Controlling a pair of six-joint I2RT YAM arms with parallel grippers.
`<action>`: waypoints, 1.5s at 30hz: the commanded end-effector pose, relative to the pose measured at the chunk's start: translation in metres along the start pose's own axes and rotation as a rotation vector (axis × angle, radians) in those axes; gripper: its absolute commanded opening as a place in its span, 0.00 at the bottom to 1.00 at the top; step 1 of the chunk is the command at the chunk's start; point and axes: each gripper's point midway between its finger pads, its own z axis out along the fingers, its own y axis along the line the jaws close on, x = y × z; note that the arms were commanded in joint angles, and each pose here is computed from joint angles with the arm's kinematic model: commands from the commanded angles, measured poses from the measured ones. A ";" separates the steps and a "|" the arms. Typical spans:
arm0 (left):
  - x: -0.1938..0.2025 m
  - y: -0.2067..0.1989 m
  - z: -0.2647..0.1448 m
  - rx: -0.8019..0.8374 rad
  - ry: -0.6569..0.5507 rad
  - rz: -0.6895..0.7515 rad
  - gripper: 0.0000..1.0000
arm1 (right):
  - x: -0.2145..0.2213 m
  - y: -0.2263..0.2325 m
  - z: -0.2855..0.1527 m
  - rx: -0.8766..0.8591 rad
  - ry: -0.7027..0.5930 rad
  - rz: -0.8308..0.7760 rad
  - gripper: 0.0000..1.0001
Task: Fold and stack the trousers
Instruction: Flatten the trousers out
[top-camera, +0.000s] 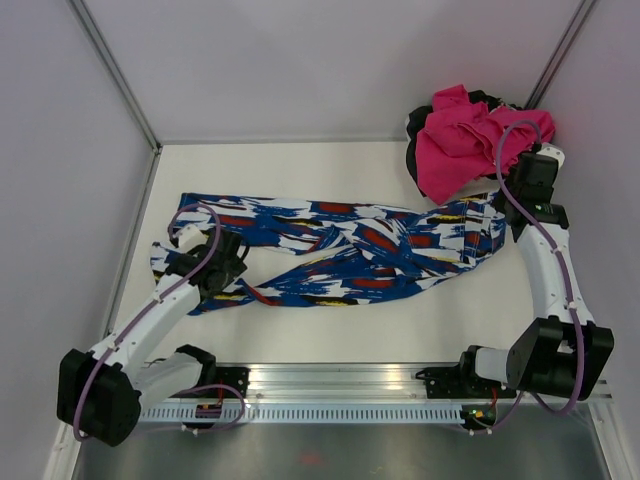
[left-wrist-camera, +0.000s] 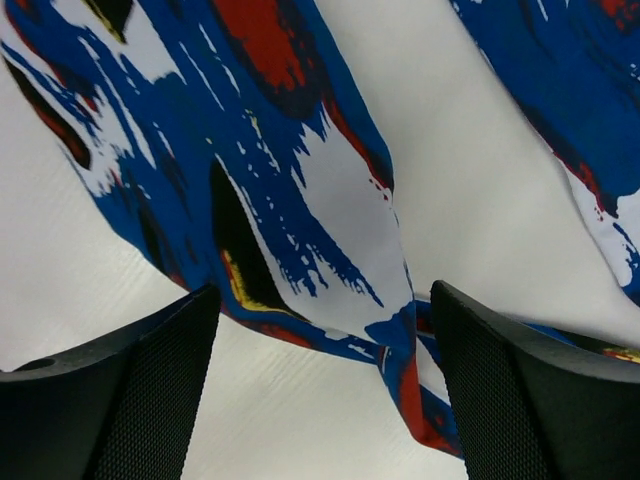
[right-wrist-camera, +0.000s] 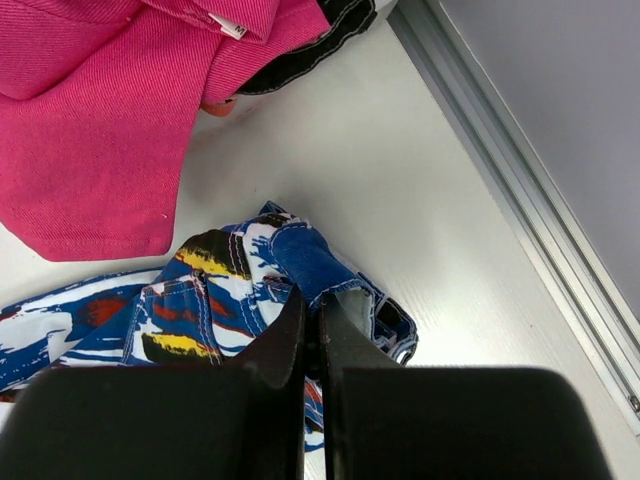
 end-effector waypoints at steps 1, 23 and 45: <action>0.002 -0.032 0.010 0.119 0.057 -0.093 0.87 | -0.014 -0.002 0.003 0.016 -0.052 0.027 0.00; -0.074 0.023 -0.062 0.163 -0.097 -0.141 0.02 | -0.053 -0.015 -0.064 0.047 -0.159 0.034 0.00; -0.093 0.006 -0.060 0.147 -0.048 0.064 0.83 | -0.064 0.028 -0.076 -0.189 -0.151 -0.002 0.00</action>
